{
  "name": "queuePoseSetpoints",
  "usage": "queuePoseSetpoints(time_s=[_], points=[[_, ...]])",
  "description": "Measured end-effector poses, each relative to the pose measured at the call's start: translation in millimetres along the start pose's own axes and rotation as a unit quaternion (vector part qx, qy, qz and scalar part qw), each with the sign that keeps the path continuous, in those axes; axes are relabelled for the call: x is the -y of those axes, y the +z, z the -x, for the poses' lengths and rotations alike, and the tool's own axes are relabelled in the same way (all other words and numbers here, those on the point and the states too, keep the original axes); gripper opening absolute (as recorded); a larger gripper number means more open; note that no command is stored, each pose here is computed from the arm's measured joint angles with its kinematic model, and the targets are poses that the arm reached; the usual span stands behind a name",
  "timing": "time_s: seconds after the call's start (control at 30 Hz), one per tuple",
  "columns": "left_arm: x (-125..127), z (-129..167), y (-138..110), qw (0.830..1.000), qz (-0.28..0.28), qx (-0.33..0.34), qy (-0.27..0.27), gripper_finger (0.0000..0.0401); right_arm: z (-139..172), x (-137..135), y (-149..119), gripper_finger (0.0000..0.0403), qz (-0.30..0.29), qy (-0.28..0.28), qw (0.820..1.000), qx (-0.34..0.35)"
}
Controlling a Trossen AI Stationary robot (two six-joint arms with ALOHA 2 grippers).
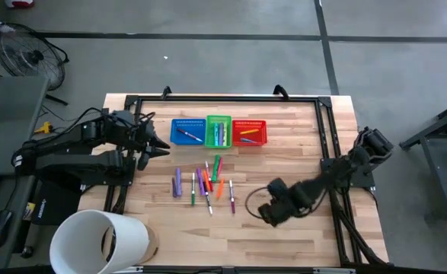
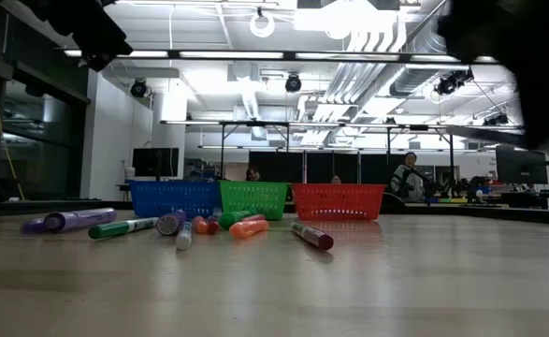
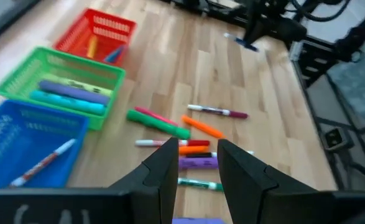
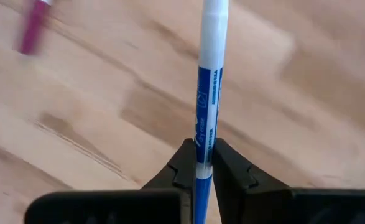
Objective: Pick & Place Markers
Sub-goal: Put the blue marker into the blue bin
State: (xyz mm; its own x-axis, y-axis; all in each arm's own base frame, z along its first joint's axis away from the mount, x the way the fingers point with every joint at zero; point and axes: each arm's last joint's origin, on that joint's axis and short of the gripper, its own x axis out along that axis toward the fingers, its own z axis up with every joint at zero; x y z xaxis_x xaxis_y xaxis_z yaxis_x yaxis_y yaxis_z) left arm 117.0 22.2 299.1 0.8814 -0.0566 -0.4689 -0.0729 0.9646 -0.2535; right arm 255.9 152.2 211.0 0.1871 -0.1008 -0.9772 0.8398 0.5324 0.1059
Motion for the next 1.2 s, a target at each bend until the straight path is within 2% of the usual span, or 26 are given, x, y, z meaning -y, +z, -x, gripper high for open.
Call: queuePoseSetpoints(time_s=[0.2, 0.4, 0.57, 0.77, 0.97, 1.2], points=[[-1, -15, 7, 0.999, 0.025, -0.006, -0.047, 0.0110, 14, -10, 49, 0.0022, 0.127, 0.024, 0.991, 0.022], [-2, -32, 18, 0.995, 0.050, 0.007, -0.081, 0.0110, 32, -13, 105, 0.0022, 0.196, 0.037, 0.976, 0.084], [-4, -42, 29, 0.993, 0.057, 0.042, -0.089, 0.0110, 55, -19, 151, 0.0022, 0.223, 0.076, 0.957, 0.171], [-5, -52, 45, 0.989, 0.050, 0.105, -0.089, 0.0110, 83, -29, 192, 0.0022, 0.240, 0.158, 0.917, 0.278], [-7, -56, 63, 0.978, 0.041, 0.197, -0.058, 0.0110, 93, -32, 215, 0.0022, 0.238, 0.220, 0.884, 0.338], [-11, -68, 70, 0.971, 0.035, 0.229, -0.051, 0.0110, 102, -33, 228, 0.0022, 0.230, 0.263, 0.856, 0.380]])
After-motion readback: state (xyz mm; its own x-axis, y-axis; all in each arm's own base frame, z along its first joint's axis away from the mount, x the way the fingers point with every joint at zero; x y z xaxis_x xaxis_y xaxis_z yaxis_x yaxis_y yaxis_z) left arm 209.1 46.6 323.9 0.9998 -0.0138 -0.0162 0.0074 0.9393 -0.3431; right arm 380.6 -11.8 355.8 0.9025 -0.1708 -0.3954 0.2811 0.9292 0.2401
